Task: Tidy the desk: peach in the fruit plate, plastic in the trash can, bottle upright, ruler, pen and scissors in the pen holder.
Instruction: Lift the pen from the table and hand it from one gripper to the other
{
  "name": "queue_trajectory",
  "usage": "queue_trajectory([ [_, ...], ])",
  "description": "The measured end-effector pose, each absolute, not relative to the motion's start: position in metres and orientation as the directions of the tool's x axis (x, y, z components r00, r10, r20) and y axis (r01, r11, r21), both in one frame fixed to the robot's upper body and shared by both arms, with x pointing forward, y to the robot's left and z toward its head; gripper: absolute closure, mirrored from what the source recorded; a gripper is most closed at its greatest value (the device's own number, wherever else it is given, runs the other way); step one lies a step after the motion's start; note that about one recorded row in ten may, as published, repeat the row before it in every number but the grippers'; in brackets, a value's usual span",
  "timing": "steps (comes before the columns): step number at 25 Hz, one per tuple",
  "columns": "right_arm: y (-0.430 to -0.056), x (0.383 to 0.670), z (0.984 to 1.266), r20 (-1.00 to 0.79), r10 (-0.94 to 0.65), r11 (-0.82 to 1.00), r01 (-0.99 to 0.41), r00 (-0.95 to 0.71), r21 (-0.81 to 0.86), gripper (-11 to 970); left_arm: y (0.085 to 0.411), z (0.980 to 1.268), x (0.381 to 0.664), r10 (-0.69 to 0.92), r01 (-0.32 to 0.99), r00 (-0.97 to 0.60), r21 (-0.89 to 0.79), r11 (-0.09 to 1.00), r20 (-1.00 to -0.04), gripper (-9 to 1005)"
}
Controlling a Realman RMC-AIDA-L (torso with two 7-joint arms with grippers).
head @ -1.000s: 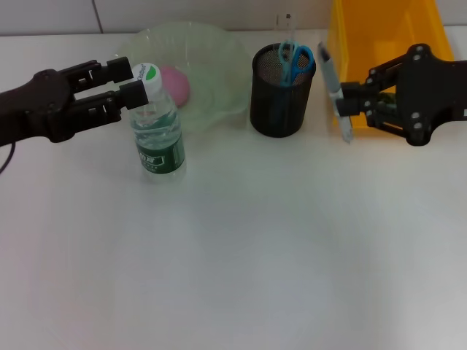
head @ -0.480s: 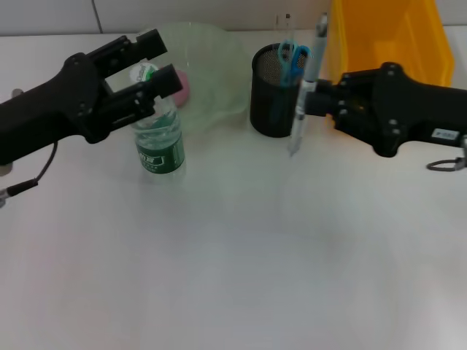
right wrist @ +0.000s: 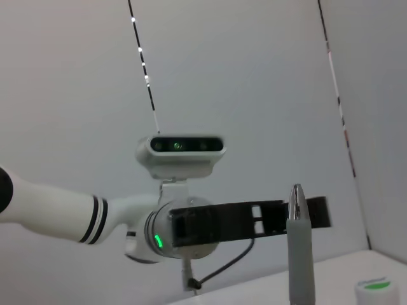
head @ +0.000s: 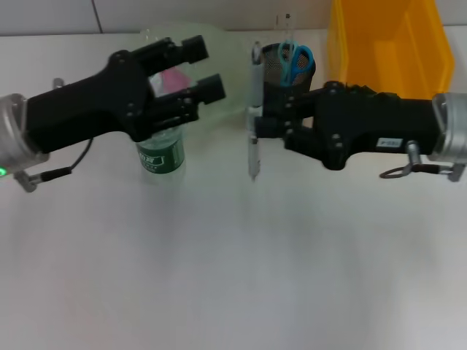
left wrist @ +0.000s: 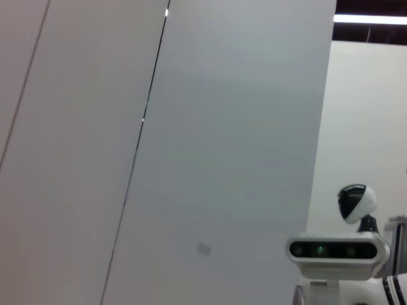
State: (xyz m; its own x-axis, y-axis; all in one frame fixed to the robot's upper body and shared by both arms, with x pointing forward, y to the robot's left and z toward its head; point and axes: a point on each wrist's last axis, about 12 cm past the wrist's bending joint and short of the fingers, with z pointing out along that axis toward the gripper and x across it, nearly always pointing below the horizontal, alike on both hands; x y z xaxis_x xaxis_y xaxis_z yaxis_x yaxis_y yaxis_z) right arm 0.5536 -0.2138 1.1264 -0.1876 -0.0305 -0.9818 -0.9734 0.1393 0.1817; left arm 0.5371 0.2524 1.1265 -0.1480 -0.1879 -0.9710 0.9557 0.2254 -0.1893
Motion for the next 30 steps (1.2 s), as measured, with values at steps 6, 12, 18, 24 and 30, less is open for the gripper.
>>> queue_trajectory([
  [6,-0.203,0.558,1.126,-0.979,-0.031,0.119,-0.973,-0.201,0.196,852,0.245,1.125,0.541,-0.162,0.956,-0.159,-0.192,0.220,-0.974,331],
  [12,-0.196,0.561,1.121,-0.975,-0.069,0.128,-0.971,-0.210,0.200,860,0.241,1.125,0.541,-0.154,0.959,-0.171,-0.200,0.199,-0.973,349],
  [18,-0.192,0.562,1.118,-0.973,-0.089,0.130,-0.971,-0.212,0.200,868,0.238,1.124,0.541,-0.142,0.961,-0.186,-0.210,0.182,-0.972,367],
  [24,-0.191,0.562,1.118,-0.973,-0.089,0.128,-0.971,-0.211,0.199,876,0.237,1.122,0.543,-0.137,0.956,-0.191,-0.216,0.199,-0.972,399],
  [30,-0.191,0.562,1.118,-0.974,-0.087,0.128,-0.972,-0.211,0.199,884,0.238,1.121,0.543,-0.137,0.952,-0.201,-0.226,0.207,-0.970,495],
])
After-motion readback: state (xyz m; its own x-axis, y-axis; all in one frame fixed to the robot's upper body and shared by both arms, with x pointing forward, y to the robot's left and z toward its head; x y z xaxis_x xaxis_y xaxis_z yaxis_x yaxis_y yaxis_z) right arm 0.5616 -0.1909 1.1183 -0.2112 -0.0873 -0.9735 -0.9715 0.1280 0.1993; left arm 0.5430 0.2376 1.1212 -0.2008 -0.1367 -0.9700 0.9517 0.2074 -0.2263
